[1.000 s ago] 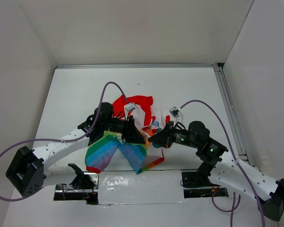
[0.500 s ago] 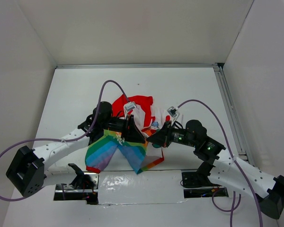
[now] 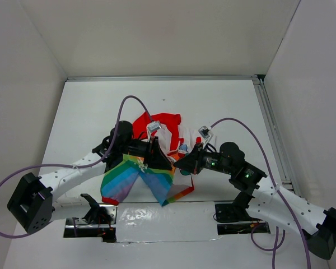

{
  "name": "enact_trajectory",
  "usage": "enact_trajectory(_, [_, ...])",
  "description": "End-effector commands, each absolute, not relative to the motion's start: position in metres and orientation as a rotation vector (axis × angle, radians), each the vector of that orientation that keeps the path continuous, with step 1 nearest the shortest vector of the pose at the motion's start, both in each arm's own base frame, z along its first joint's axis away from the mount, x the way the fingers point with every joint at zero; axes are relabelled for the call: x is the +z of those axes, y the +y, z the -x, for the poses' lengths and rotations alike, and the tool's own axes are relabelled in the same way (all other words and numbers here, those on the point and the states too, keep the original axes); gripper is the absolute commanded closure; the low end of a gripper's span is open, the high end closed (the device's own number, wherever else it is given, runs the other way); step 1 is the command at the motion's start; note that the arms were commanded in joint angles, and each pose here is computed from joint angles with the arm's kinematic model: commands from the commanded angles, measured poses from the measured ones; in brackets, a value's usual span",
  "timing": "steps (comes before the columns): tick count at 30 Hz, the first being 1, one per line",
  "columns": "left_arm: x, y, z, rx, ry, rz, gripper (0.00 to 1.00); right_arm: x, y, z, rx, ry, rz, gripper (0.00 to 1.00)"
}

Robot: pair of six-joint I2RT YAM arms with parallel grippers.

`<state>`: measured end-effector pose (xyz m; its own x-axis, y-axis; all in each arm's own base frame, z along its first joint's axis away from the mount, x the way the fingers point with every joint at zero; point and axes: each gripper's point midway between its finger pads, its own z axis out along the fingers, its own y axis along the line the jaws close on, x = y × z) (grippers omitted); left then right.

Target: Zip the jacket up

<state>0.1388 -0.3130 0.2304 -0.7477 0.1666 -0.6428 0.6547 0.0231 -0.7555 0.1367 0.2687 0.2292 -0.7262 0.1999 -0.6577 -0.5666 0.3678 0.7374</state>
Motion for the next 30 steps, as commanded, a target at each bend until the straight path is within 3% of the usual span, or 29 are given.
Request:
enact_trajectory(1, [0.235,-0.317,-0.134,-1.777,1.888,-0.891,0.56,0.262,0.269,-0.145,1.438,1.829,0.296,1.0])
enact_trajectory(7, [0.231,-0.321,-0.135,-1.753,1.914,-0.881,0.61,0.263,0.267,-0.146,1.435,1.826,0.276,1.0])
enact_trajectory(13, [0.232,-0.323,-0.14,-1.739,1.924,-0.845,0.78,0.262,0.27,-0.144,1.451,1.834,0.296,1.0])
enact_trajectory(16, [0.237,-0.324,-0.144,-1.736,1.919,-0.826,0.74,0.259,0.271,-0.143,1.451,1.844,0.302,1.0])
enact_trajectory(21, [0.24,-0.325,-0.146,-1.743,1.918,-0.813,0.55,0.256,0.269,-0.144,1.435,1.851,0.302,1.0])
enact_trajectory(23, [0.238,-0.323,-0.146,-1.754,1.916,-0.81,0.53,0.256,0.268,-0.143,1.43,1.85,0.3,1.0])
enact_trajectory(27, [0.238,-0.32,-0.148,-1.771,1.915,-0.8,0.61,0.255,0.268,-0.144,1.427,1.858,0.302,1.0])
enact_trajectory(30, [0.236,-0.321,-0.149,-1.766,1.913,-0.806,0.56,0.255,0.27,-0.142,1.442,1.858,0.317,1.0])
